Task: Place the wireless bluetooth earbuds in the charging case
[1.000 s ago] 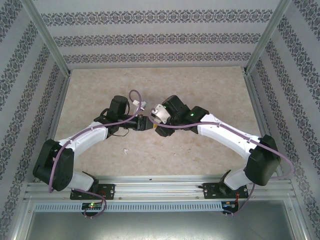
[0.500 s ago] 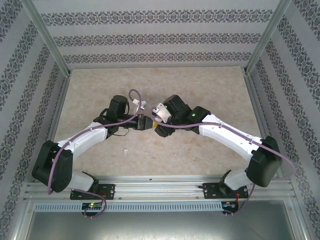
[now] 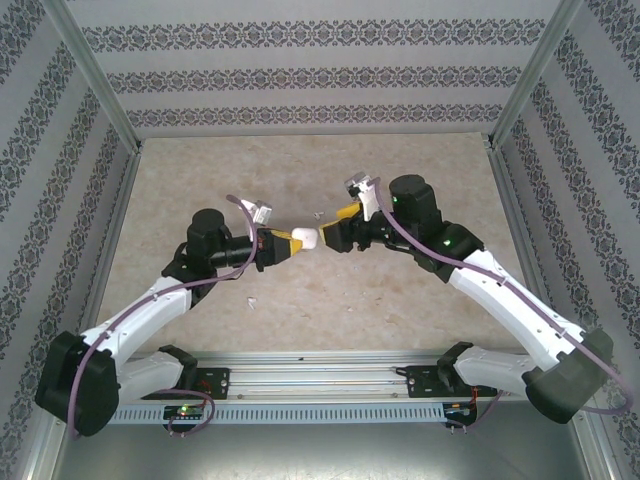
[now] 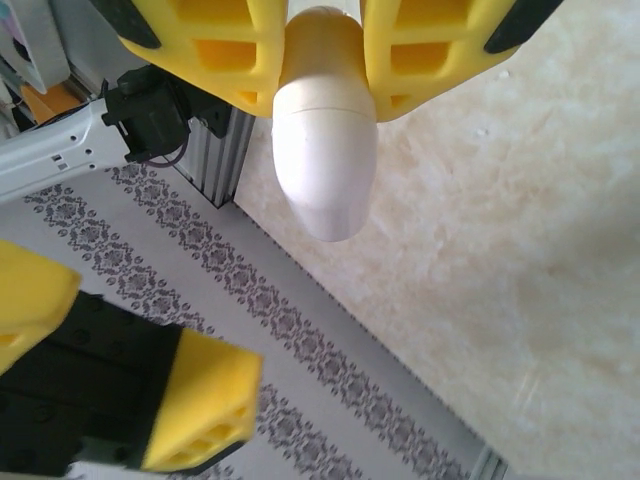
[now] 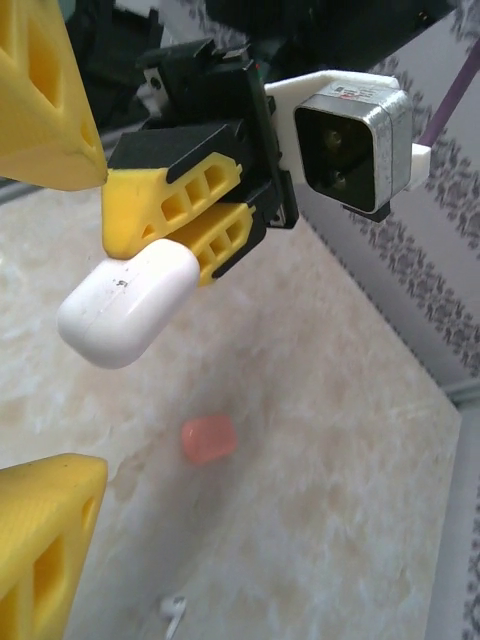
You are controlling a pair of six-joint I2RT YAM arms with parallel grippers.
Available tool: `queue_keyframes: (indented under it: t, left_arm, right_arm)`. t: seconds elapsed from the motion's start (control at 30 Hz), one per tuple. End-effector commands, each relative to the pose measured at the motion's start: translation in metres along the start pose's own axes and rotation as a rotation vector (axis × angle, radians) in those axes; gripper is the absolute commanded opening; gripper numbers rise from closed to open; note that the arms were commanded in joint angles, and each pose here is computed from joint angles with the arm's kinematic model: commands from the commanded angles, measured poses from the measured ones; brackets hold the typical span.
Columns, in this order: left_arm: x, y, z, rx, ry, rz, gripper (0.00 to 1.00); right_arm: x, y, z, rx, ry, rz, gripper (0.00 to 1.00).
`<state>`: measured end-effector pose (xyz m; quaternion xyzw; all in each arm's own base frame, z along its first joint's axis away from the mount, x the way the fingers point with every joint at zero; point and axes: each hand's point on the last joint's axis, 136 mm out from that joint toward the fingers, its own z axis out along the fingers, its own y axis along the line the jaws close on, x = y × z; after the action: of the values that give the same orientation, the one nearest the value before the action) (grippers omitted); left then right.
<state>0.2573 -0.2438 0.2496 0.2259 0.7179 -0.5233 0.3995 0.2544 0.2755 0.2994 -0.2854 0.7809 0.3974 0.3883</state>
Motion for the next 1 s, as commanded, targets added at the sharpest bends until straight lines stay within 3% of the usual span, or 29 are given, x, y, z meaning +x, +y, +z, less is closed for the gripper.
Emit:
queue_keyframes:
  t: [0.0, 0.37, 0.53, 0.97]
  left_arm:
    - [-0.028, -0.021, -0.011, 0.052, -0.132, 0.190, 0.00]
    - [-0.034, -0.050, -0.018, 0.177, -0.172, 0.240, 0.00]
    - [-0.034, -0.056, -0.019, 0.208, -0.167, 0.246, 0.00]
    - [-0.027, -0.055, -0.020, 0.207, -0.155, 0.241, 0.00]
  right_arm:
    - [0.001, 0.018, 0.011, -0.126, 0.011, 0.058, 0.71]
    - [0.004, 0.034, 0.033, -0.258, 0.070, 0.102, 0.67]
    - [0.000, 0.016, 0.038, -0.217, 0.063, 0.158, 0.62]
    - [-0.023, -0.002, 0.044, -0.274, 0.030, 0.300, 0.62]
